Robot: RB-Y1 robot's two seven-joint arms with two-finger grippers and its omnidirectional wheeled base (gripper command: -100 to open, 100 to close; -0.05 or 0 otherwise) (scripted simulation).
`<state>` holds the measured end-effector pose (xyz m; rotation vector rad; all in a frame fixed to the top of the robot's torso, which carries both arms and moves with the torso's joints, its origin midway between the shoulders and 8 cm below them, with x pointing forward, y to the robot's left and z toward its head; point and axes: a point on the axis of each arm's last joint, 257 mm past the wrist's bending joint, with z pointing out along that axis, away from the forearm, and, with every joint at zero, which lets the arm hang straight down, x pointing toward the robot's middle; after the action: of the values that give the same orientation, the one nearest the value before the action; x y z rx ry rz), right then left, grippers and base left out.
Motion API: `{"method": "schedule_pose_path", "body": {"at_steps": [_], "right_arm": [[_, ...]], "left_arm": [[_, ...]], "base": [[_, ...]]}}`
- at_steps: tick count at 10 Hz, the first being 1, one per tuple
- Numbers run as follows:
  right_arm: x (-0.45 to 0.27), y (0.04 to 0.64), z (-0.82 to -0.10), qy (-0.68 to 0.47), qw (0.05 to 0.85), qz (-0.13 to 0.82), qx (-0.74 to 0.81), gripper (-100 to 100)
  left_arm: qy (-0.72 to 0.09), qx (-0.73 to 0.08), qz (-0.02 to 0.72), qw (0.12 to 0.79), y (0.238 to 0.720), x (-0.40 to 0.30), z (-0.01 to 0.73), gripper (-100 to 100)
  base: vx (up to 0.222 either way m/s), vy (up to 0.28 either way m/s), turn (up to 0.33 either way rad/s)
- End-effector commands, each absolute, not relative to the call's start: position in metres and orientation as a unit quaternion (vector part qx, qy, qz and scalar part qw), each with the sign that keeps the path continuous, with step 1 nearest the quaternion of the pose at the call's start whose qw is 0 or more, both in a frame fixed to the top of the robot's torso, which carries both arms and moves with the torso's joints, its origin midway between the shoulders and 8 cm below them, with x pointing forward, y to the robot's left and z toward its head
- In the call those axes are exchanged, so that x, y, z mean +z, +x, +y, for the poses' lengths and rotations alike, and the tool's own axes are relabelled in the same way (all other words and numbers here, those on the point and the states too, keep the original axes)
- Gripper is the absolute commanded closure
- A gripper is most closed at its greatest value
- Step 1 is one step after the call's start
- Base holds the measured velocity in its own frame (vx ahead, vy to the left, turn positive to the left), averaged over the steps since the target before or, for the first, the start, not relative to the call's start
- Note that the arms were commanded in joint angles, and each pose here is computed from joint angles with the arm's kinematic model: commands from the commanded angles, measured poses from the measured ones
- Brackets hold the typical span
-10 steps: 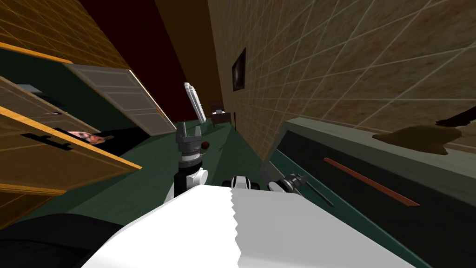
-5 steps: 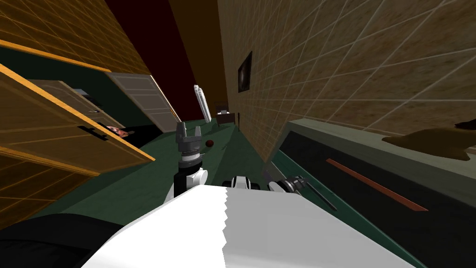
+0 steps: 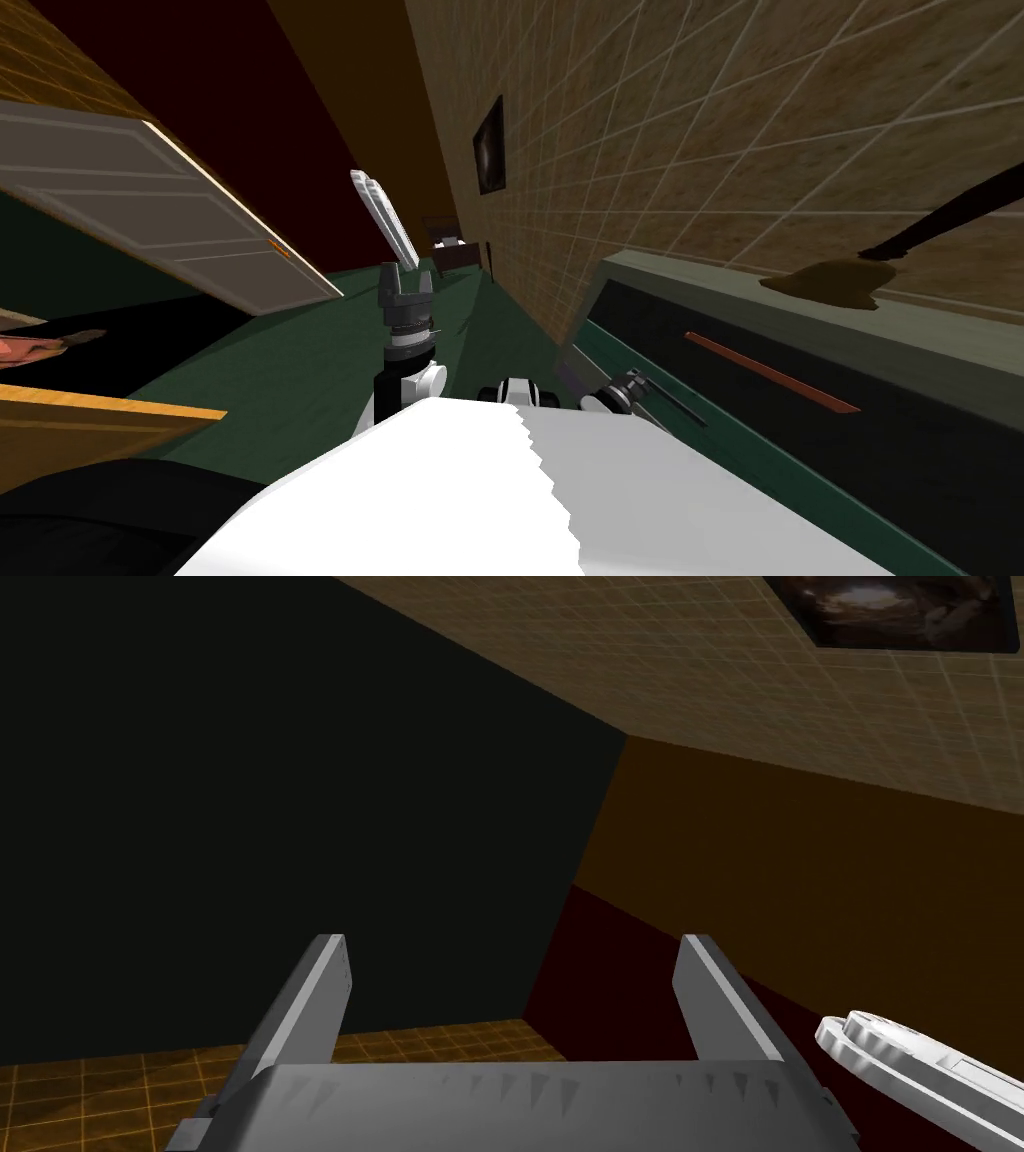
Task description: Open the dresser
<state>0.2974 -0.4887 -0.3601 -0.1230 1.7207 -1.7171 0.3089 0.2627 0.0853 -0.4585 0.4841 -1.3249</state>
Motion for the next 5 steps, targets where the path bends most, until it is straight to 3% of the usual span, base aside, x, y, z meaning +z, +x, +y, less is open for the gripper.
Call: {"method": "schedule_pose_path", "body": {"at_steps": [1, 4, 5], "right_arm": [[-0.354, 0.319, -0.485, -0.074, 0.386, 0.653, -0.647, 100], [-0.35, 0.336, -0.473, -0.111, 0.423, 0.641, -0.63, 100], [-0.349, 0.337, -0.472, -0.113, 0.424, 0.64, -0.631, 100]], "left_arm": [[-0.209, -0.603, 0.22, 0.737, 0.309, 0.085, 0.263, 0], [-0.209, -0.603, 0.22, 0.737, 0.309, 0.085, 0.263, 0], [-0.209, -0.603, 0.22, 0.737, 0.309, 0.085, 0.263, 0]], "base": [[0.117, 0.068, -0.359], [0.142, 0.099, -0.45], [0.05, 0.039, -0.124]]}}
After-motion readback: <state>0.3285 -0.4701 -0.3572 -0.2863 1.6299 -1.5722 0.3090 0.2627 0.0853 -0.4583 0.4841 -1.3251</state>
